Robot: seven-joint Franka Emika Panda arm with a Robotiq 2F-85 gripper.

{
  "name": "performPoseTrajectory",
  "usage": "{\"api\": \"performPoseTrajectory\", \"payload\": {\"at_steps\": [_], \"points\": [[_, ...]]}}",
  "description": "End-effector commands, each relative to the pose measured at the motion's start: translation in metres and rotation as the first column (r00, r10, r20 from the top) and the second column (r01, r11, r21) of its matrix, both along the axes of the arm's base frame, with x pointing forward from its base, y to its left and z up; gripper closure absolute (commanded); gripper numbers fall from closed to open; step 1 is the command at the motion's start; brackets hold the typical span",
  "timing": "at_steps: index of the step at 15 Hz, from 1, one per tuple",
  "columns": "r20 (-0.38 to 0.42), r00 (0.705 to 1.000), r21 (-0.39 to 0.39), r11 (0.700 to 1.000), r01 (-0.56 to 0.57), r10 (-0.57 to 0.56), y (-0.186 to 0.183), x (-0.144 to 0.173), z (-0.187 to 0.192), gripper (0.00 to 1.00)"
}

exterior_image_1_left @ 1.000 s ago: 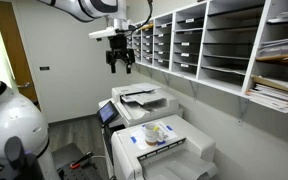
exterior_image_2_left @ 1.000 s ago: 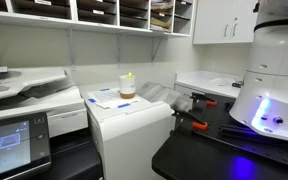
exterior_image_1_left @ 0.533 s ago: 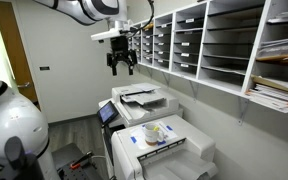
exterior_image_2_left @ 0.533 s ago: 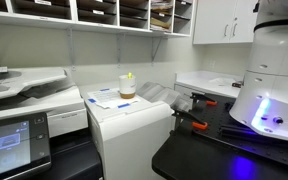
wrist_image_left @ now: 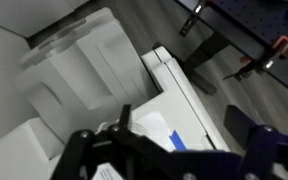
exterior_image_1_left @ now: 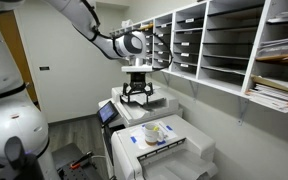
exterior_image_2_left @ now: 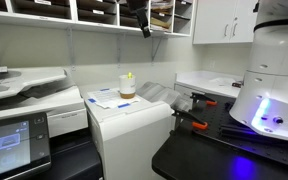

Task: Remove the pen from the cup and put it on the printer

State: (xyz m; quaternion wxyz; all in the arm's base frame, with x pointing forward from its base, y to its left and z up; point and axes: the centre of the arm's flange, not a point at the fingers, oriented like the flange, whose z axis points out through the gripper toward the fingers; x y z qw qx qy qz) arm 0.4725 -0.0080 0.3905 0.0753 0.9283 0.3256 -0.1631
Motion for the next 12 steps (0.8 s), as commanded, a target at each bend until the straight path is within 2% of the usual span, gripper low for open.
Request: {"api": "performPoseTrajectory", "payload": {"at_steps": [1, 3, 6, 7, 8, 9, 12], "points": [[-0.038, 0.999, -0.007, 0.999, -0.038, 0.038, -0.001, 0.007, -0.014, 0.0], [-0.073, 0.995, -0.018, 0.997, -0.074, 0.072, 0.001, 0.018, -0.027, 0.0], [-0.077, 0.994, -0.019, 0.996, -0.084, 0.082, 0.002, 0.02, -0.019, 0.0], [-0.119, 0.982, -0.006, 0.989, -0.15, 0.148, 0.001, 0.03, -0.026, 0.0], [-0.146, 0.972, -0.035, 0.981, -0.189, 0.182, 0.002, 0.042, -0.039, 0.0], [-0.196, 0.95, -0.01, 0.969, -0.248, 0.241, 0.004, 0.048, -0.05, 0.0], [-0.268, 0.889, -0.019, 0.921, -0.39, 0.371, 0.009, 0.071, -0.095, 0.0]]}}
